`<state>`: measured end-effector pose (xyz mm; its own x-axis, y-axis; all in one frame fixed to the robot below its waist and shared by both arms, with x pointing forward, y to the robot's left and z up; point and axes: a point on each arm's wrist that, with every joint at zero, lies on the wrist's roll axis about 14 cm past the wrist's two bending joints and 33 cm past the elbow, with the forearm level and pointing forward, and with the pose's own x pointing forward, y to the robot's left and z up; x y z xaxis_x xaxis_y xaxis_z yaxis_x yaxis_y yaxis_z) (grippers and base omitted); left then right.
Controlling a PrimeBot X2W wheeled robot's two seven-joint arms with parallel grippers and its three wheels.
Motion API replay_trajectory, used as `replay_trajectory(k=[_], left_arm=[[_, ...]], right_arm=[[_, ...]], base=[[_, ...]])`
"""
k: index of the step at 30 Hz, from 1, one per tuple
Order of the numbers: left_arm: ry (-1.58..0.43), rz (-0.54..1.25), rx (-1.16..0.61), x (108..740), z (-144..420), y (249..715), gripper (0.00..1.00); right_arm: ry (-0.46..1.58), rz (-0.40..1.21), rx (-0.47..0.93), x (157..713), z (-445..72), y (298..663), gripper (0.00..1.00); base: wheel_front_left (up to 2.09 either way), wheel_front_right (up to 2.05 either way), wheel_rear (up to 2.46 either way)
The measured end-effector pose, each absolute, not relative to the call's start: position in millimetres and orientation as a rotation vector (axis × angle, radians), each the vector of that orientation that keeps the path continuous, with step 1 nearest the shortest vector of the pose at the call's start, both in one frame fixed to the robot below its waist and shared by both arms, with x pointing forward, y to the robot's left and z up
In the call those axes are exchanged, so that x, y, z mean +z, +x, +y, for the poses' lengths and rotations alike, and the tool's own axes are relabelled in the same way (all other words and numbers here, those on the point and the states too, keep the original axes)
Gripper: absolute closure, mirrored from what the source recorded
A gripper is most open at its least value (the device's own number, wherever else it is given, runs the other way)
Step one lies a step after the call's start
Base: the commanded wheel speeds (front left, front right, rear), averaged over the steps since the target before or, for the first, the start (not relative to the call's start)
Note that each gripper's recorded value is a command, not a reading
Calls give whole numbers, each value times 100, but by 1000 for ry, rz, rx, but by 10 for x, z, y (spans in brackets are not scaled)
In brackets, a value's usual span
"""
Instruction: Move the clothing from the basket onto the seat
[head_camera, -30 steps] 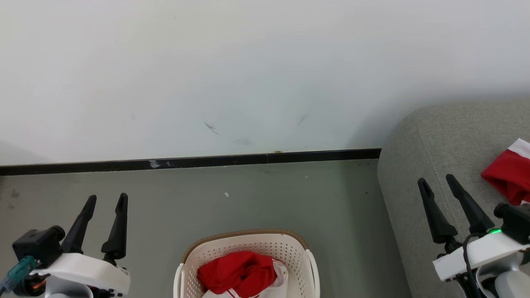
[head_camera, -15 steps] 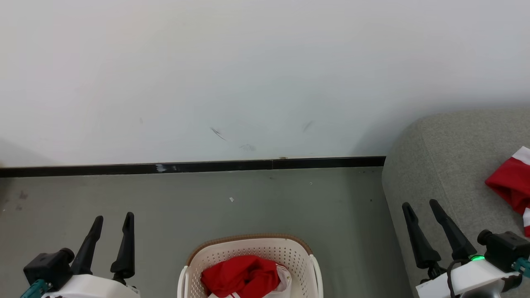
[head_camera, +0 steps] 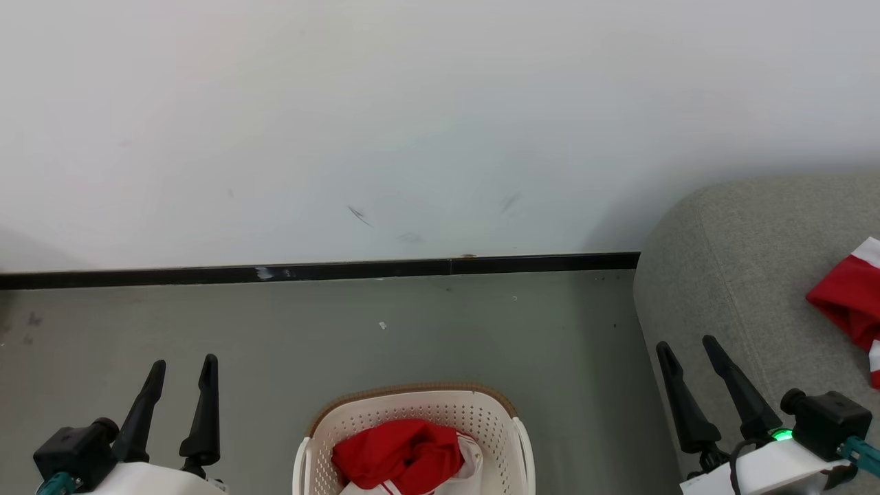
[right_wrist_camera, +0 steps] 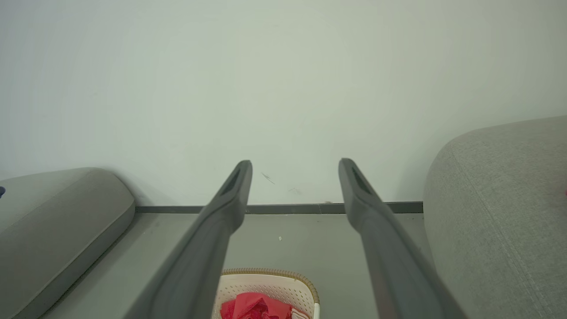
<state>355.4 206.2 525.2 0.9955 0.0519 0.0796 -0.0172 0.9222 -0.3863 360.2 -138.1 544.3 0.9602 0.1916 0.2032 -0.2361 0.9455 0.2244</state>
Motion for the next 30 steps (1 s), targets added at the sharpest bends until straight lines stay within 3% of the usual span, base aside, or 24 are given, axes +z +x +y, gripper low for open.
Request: replay_trajectory(k=[30], left_arm=[[-399, -44, -16, 5055, 1934, 3640, 0]], right_arm=[[218, -131, 176, 5260, -1474, 3601, 0]], base=[[0, 0, 0]])
